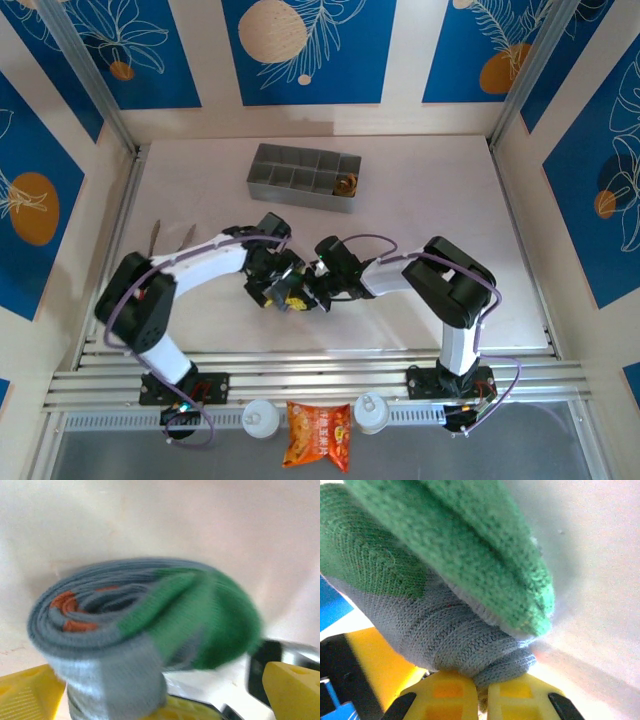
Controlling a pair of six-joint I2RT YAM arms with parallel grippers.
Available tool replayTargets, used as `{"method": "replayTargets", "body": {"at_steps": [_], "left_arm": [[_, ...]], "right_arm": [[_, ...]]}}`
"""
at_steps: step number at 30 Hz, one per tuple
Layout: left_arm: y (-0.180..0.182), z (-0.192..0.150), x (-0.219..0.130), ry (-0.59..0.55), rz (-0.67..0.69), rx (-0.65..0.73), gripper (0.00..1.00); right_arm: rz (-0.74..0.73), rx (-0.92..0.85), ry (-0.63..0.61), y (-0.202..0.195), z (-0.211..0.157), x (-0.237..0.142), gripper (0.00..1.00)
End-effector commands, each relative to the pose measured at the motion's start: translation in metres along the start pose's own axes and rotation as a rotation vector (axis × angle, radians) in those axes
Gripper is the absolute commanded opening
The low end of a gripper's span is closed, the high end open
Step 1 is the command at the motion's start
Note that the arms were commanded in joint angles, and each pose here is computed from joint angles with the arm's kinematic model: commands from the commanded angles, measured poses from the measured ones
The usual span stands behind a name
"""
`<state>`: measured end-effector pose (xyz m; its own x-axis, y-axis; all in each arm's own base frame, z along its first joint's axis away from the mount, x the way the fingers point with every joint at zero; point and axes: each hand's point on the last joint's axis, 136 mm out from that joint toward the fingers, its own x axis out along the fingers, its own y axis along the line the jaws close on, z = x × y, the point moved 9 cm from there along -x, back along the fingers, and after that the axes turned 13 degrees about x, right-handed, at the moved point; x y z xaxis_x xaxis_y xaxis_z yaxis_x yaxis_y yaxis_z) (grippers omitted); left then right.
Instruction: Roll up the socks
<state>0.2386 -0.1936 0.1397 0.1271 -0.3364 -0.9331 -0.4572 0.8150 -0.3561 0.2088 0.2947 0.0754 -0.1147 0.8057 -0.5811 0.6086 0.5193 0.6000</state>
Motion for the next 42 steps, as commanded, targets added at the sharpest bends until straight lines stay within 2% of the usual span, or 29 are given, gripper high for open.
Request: {"method": "replayTargets", "body": {"at_steps": [1, 2, 5, 7, 10, 15, 21, 24, 26, 28, 31, 33, 36, 38, 40, 42], "left_arm": [[0.003, 0.01, -0.014, -0.124, -0.153, 0.049, 1.0], [0.007, 0.009, -0.015, -0.135, -0.187, 0.064, 1.0], [0.027, 0.001, -0.02, -0.166, -0.212, 0.13, 0.9], [0.039, -0.005, -0.02, -0.171, -0.226, 0.144, 0.77], [0.047, -0.008, -0.014, -0.175, -0.25, 0.143, 0.64], [0.04, -0.003, 0.002, -0.147, -0.244, 0.147, 0.58], [0.054, -0.002, 0.026, -0.132, -0.167, 0.125, 0.42], [0.053, -0.004, 0.037, -0.105, -0.133, 0.134, 0.4], [0.055, -0.006, 0.046, -0.073, -0.069, 0.141, 0.37], [0.064, -0.012, 0.055, -0.019, 0.027, 0.133, 0.2], [0.084, -0.023, 0.058, 0.042, 0.17, 0.098, 0.04], [0.094, -0.033, 0.055, 0.078, 0.249, 0.073, 0.0], [0.103, -0.051, 0.049, 0.146, 0.361, 0.024, 0.0], [0.105, -0.059, 0.045, 0.171, 0.447, -0.021, 0.0], [0.101, -0.064, 0.047, 0.197, 0.495, -0.072, 0.0], [0.095, -0.065, 0.048, 0.214, 0.558, -0.112, 0.0]], "right_arm": [[-0.396, 0.395, -0.128, -0.108, 0.029, 0.005, 0.0], [-0.393, 0.398, -0.126, -0.108, 0.029, 0.004, 0.0], [-0.38, 0.416, -0.118, -0.107, 0.031, 0.003, 0.0], [-0.373, 0.425, -0.11, -0.106, 0.032, 0.003, 0.0], [-0.365, 0.435, -0.104, -0.105, 0.033, 0.002, 0.0], [-0.36, 0.448, -0.097, -0.103, 0.035, 0.001, 0.0], [-0.343, 0.46, -0.093, -0.101, 0.039, -0.001, 0.0], [-0.333, 0.461, -0.089, -0.1, 0.041, -0.001, 0.0], [-0.327, 0.453, -0.085, -0.098, 0.044, -0.002, 0.0], [-0.334, 0.441, -0.085, -0.097, 0.046, -0.005, 0.0], [-0.353, 0.411, -0.083, -0.095, 0.053, -0.009, 0.0], [-0.394, 0.338, -0.082, -0.086, 0.058, -0.011, 0.0], [-0.468, 0.198, -0.069, -0.073, 0.06, -0.014, 0.0], [-0.458, 0.111, -0.051, -0.063, 0.058, -0.016, 0.01], [-0.403, 0.024, -0.043, -0.049, 0.05, -0.021, 0.16], [-0.338, -0.042, -0.052, -0.035, 0.041, -0.031, 0.28]]}}
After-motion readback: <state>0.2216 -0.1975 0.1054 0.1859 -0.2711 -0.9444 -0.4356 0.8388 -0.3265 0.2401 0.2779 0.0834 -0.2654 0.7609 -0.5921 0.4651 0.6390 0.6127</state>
